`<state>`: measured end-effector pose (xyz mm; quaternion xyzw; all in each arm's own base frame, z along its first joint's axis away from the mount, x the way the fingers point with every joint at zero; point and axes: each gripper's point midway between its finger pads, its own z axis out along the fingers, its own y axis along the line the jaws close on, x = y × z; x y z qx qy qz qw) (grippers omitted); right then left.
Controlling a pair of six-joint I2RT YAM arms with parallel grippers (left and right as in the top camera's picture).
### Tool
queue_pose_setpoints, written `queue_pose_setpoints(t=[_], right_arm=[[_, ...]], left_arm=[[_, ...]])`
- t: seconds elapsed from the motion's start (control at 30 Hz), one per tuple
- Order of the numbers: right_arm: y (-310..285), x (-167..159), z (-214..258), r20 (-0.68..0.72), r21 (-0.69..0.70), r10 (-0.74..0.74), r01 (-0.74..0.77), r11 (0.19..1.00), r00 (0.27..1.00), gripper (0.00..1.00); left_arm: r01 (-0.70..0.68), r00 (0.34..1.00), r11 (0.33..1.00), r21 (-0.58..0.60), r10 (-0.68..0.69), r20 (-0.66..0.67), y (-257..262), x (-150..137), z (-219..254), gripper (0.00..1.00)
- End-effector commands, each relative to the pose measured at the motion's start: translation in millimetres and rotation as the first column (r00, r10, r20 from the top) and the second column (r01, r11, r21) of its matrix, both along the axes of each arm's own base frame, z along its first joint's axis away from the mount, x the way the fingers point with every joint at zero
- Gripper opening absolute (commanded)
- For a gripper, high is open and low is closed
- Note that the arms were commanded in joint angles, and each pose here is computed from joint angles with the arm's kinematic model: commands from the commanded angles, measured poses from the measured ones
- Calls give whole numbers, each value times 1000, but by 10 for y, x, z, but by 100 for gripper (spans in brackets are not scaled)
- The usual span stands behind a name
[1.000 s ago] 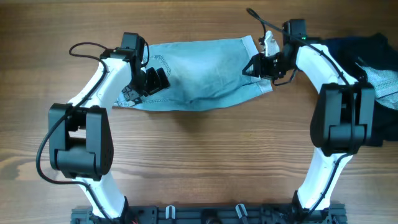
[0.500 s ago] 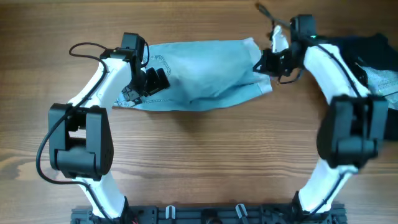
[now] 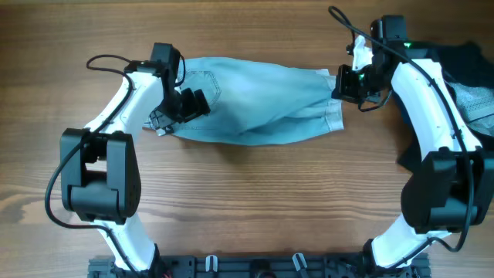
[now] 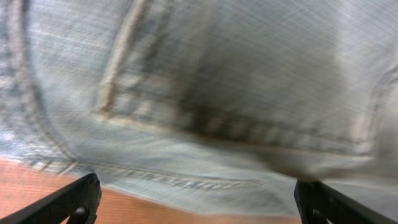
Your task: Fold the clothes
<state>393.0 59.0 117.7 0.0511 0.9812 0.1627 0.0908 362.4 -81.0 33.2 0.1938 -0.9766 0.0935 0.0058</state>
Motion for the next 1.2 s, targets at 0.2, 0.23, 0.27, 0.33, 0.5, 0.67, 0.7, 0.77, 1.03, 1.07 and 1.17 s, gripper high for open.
queue_pose_setpoints(t=[0.2,0.23,0.27,0.33,0.5,0.67,0.7,0.77,1.03,1.07,1.17], right_arm=[[-461,-261,-205,-112,-224,-146,118,967,983,4],[-484,-305,-241,-126,-239,-149,116,964,981,4],[-495,-372,-285,-151,-248,-154,113,962,977,4],[-542,-475,-332,-186,-278,-178,122,953,966,4],[-615,-731,-324,-278,-328,-161,64,942,947,79],[-610,-656,-329,-250,-324,-163,76,943,954,100],[-598,-596,-332,-227,-315,-162,85,945,960,99],[-571,-403,-331,-154,-292,-158,108,950,975,100],[-384,94,-323,19,-52,-40,41,998,999,100],[-410,103,-361,12,-31,-47,47,998,999,99],[-452,119,-515,-21,62,-57,58,996,998,99]], left_arm=[[-18,995,1000,24,20,-100,266,-220,-45,100],[-26,994,999,25,28,-102,293,-221,-42,100],[-33,995,999,24,35,-98,319,-213,-30,100],[-42,996,999,22,43,-72,349,-174,49,100],[-8,1000,998,-57,10,29,202,-52,356,100],[58,995,993,-102,-49,88,-93,37,398,99],[73,993,992,-104,-62,100,-149,55,402,100],[111,986,988,-105,-96,134,-296,100,413,100],[131,982,984,-118,-113,150,-493,193,265,99],[132,982,984,-118,-113,153,-497,214,240,100],[139,974,983,-121,-114,196,-520,330,232,100]])
